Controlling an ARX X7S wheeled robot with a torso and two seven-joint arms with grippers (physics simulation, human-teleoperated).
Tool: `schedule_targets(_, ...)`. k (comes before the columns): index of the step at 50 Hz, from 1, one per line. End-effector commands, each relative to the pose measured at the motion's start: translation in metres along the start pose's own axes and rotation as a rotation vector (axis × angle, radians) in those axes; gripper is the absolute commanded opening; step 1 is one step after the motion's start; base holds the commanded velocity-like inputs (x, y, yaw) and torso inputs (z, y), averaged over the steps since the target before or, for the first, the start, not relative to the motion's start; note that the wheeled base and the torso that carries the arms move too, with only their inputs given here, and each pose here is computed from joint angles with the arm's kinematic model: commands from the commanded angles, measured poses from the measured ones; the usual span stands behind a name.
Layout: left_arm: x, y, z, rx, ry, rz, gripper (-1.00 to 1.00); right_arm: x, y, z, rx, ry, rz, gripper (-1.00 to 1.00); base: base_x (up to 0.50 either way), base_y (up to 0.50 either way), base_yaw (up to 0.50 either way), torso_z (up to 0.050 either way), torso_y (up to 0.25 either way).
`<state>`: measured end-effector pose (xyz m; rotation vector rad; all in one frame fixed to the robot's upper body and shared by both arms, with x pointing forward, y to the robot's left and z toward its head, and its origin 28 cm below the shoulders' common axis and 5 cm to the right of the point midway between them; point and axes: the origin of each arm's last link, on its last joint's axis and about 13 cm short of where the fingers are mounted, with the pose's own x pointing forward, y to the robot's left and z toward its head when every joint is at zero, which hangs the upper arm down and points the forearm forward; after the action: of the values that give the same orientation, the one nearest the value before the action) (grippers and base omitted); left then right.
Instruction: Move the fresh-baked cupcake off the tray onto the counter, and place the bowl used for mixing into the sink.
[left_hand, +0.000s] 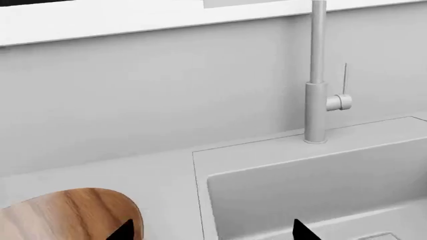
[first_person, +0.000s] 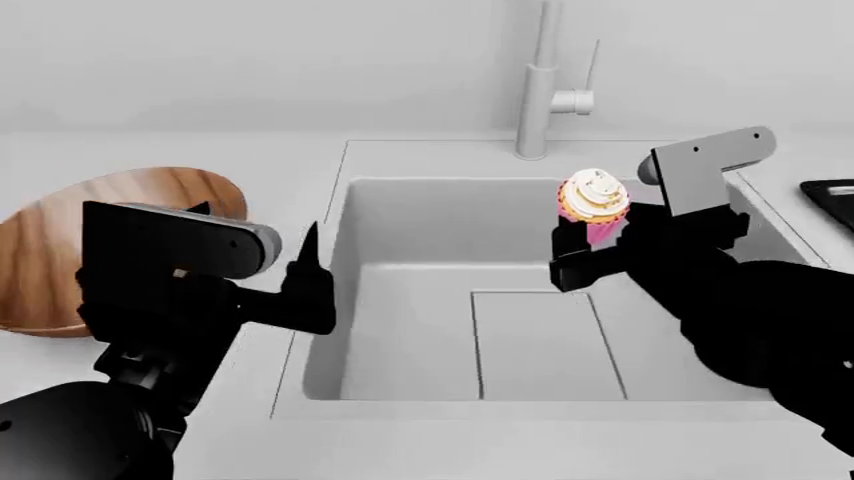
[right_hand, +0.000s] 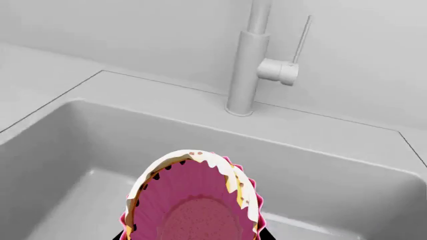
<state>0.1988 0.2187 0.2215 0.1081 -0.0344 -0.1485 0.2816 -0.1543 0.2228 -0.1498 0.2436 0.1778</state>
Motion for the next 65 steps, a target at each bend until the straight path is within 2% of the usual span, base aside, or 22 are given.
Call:
schedule_targets(1,0.0,0.0,0.0,0.001,0.0,0.0,1.0,0.001,-0.001,-0.001,-0.01,-0.003,0.003,-1.0,0.0,0.5,0.0,0.0,0.0)
schedule_targets(20,0.001,0.0,0.001,0.003,-0.002,-0.002,1.0,0.0,-0.001,-0.001,-0.014,-0.006,0.0,-1.0,0.0,0.46,0.0,0.0,0.0)
schedule_targets(32,0.003,-0.001,0.002,0.002,-0.004,-0.004,1.0,-0.001,0.0,-0.001,-0.003,-0.005,0.008,-1.0,0.0,0.06,0.0,0.0,0.0)
schedule_targets(36,0.003,0.0,0.002,0.001,-0.005,0.002,1.0,-0.003,0.005,0.001,0.007,-0.019,0.06,-1.0,0.0,0.0,0.0,0.0,0.0)
schedule_targets(43,0.004,0.002,0.002,-0.001,-0.01,0.022,1.0,-0.007,0.03,0.003,0.019,-0.059,0.241,-1.0,0.0,0.0,0.0,0.0,0.0)
schedule_targets(49,0.002,0.002,0.003,-0.001,-0.013,0.026,1.0,-0.008,0.046,0.003,0.017,-0.073,0.351,-1.0,0.0,0.0,0.0,0.0,0.0)
schedule_targets(65,0.001,0.002,0.001,-0.012,-0.017,0.027,1.0,-0.003,0.082,-0.019,0.037,-0.027,0.548,-1.0,0.0,0.0,0.0,0.0,0.0)
